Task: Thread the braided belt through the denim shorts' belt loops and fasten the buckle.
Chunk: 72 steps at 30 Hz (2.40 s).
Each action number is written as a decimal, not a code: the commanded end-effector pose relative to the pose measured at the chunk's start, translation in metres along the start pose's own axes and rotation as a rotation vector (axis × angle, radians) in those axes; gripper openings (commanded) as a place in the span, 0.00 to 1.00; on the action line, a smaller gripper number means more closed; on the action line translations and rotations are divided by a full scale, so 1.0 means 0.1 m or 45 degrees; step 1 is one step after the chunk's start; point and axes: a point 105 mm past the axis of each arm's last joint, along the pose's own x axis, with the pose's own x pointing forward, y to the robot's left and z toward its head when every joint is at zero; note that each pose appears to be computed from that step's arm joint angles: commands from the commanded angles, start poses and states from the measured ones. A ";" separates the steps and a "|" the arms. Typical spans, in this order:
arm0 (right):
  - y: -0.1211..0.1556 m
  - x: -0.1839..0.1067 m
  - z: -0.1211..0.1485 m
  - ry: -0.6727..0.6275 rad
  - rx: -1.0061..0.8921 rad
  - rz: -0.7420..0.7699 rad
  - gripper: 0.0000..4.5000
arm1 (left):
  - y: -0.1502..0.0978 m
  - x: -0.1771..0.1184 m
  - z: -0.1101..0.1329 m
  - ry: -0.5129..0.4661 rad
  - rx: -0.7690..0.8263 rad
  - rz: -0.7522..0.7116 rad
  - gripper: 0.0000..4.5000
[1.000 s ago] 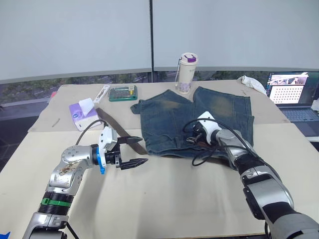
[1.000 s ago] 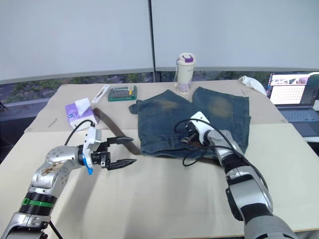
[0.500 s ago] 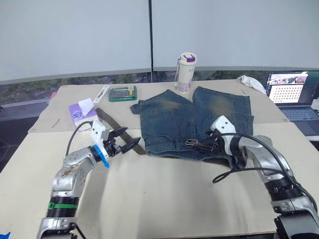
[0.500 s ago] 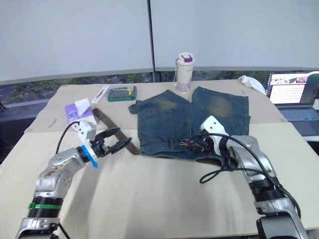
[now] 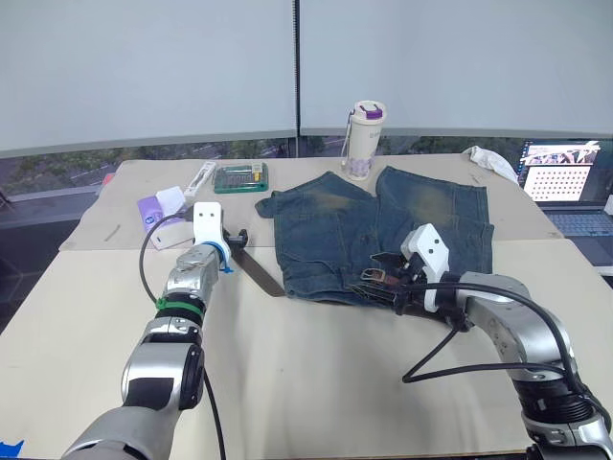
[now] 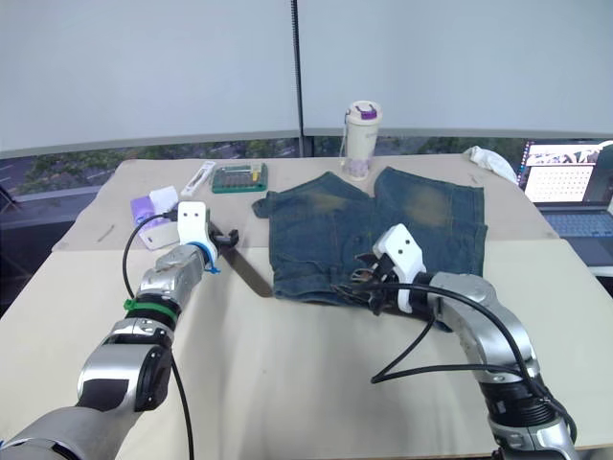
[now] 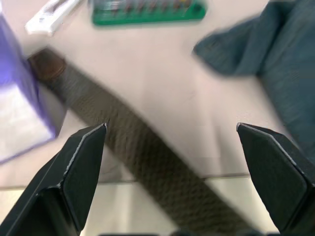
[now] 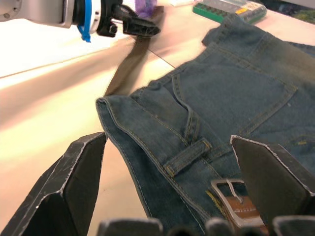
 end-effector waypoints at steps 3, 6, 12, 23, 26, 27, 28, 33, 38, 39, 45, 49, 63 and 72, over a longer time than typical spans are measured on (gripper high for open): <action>-0.06 -0.07 0.10 -0.034 -0.087 -0.069 0.99 | -0.05 0.05 0.13 -0.013 -0.003 0.049 1.00; -0.06 -0.07 0.12 -0.046 -0.093 -0.082 0.99 | -0.15 0.06 0.04 0.047 -0.092 0.009 1.00; -0.09 -0.09 0.16 -0.065 -0.100 -0.109 1.00 | -0.12 0.06 -0.06 0.103 -0.274 0.070 0.74; -0.15 -0.11 0.17 -0.081 -0.103 -0.152 1.00 | -0.13 0.05 0.15 -0.115 -0.214 -0.002 0.02; -0.16 -0.14 0.22 -0.107 -0.081 -0.159 1.00 | -0.23 -0.02 0.40 -0.336 -0.107 -0.141 0.02; -0.14 -0.16 0.24 -0.121 -0.063 -0.149 1.00 | -0.25 -0.05 0.45 -0.392 -0.061 -0.179 0.02; -0.12 -0.17 0.26 -0.137 -0.033 -0.133 1.00 | -0.27 -0.09 0.50 -0.443 -0.017 -0.224 0.02; 0.04 -0.20 0.33 -0.207 0.216 -0.019 1.00 | -0.58 -0.65 0.58 -0.782 0.465 -0.583 0.02; 0.07 -0.21 0.18 -0.116 0.338 0.004 1.00 | -1.01 -1.28 0.13 -0.977 1.297 -0.993 0.02; 0.05 -0.21 0.13 -0.092 0.353 -0.010 1.00 | -1.04 -1.36 -0.04 -0.991 1.504 -1.078 0.02; 0.04 -0.22 -0.05 0.000 0.494 -0.059 1.00 | -0.81 -1.24 -0.32 -0.995 1.979 -1.020 0.02; 0.10 -0.16 -0.09 0.010 0.562 -0.069 1.00 | -0.78 -1.22 -0.28 -1.084 2.004 -0.942 0.02; 0.05 0.25 -0.09 -0.062 0.840 -0.262 1.00 | -0.87 -1.30 -0.42 -1.324 2.184 -0.971 0.02; 0.04 0.29 -0.22 -0.068 1.103 -0.310 1.00 | -0.83 -1.28 -0.43 -1.295 2.105 -0.899 0.02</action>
